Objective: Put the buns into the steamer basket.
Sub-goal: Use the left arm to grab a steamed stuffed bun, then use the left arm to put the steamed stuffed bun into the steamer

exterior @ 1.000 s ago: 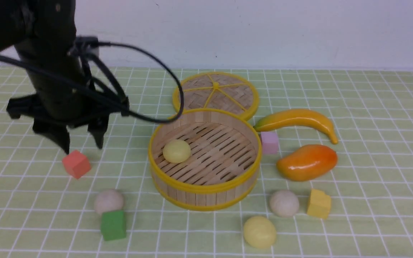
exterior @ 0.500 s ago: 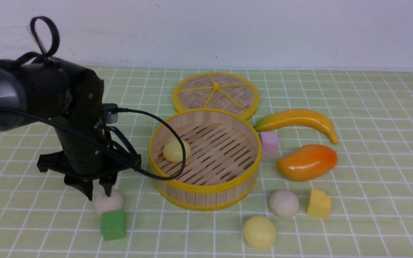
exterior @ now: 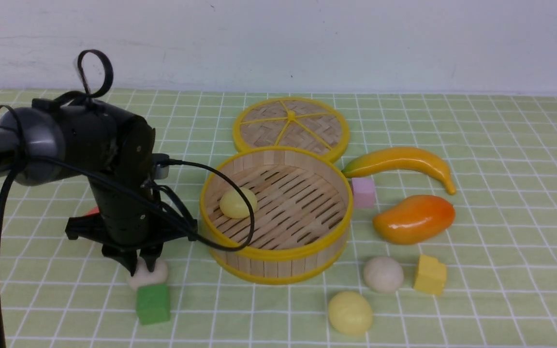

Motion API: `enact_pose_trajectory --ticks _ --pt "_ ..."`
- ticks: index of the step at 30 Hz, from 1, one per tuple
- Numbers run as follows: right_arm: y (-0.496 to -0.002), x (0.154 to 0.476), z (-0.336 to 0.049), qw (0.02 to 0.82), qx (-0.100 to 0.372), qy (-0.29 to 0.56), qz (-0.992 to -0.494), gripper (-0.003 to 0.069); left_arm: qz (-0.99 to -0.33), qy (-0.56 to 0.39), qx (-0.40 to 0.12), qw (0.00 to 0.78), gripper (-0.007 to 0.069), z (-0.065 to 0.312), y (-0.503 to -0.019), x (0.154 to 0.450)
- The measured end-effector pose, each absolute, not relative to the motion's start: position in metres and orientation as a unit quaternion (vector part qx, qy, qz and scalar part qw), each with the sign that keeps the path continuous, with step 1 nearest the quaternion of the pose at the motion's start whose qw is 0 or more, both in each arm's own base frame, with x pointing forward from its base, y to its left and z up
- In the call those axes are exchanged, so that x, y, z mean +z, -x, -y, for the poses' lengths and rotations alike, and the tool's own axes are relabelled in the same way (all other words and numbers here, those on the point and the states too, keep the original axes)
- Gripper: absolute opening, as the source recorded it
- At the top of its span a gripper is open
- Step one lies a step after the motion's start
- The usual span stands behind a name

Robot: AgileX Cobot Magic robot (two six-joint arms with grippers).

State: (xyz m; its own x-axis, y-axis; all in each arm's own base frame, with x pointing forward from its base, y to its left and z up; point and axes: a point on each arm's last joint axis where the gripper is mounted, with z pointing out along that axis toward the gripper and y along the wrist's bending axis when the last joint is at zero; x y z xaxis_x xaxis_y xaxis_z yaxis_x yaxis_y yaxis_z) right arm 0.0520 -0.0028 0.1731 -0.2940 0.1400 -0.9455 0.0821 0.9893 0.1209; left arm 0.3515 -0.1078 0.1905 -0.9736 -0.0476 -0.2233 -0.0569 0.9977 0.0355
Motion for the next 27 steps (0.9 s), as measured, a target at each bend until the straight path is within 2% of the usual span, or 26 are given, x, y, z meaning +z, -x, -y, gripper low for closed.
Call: enact_pose_trajectory --ticks 2,3,5,10,15,17,19,20,21,23,27 --pt "-0.052 0.173 0.003 0.590 0.025 -0.069 -0.804 0.0241 -0.993 0.019 0.021 0.111 0.0090 0.108 -0.351 0.190" --pt "-0.052 0.173 0.003 0.590 0.025 -0.069 -0.804 0.0241 -0.993 0.019 0.021 0.111 0.0083 0.108 -0.351 0.190" --pt "-0.052 0.173 0.003 0.590 0.025 -0.069 -0.804 0.0241 -0.994 0.011 0.020 0.107 0.0006 0.108 -0.351 0.190" --pt "-0.052 0.173 0.003 0.590 0.025 -0.069 -0.804 0.0241 -0.994 -0.009 0.017 0.111 -0.0013 0.109 -0.350 0.199" --pt "-0.052 0.173 0.003 0.590 0.025 -0.069 -0.804 0.0241 -0.990 -0.012 -0.003 0.139 -0.0013 0.112 -0.355 0.242" --pt "-0.052 0.173 0.003 0.590 0.025 -0.069 -0.804 0.0241 -0.983 -0.013 -0.052 0.178 -0.0013 0.121 -0.360 0.281" --pt "-0.052 0.173 0.003 0.590 0.025 -0.069 -0.804 0.0241 -0.979 -0.018 -0.080 0.187 -0.0013 0.126 -0.360 0.293" --pt "-0.052 0.173 0.003 0.590 0.025 -0.069 -0.804 0.0241 -0.971 -0.029 -0.130 0.199 -0.0013 0.135 -0.361 0.308" --pt "-0.052 0.173 0.003 0.590 0.025 -0.069 -0.804 0.0241 -0.970 -0.031 -0.136 0.200 -0.0013 0.136 -0.361 0.310" --pt "-0.052 0.173 0.003 0.590 0.025 -0.069 -0.804 0.0241 -0.958 -0.045 -0.200 0.201 -0.0013 0.148 -0.362 0.317" --pt "-0.052 0.173 0.003 0.590 0.025 -0.069 -0.804 0.0241 -0.950 -0.046 -0.253 0.176 -0.0013 0.161 -0.370 0.303"
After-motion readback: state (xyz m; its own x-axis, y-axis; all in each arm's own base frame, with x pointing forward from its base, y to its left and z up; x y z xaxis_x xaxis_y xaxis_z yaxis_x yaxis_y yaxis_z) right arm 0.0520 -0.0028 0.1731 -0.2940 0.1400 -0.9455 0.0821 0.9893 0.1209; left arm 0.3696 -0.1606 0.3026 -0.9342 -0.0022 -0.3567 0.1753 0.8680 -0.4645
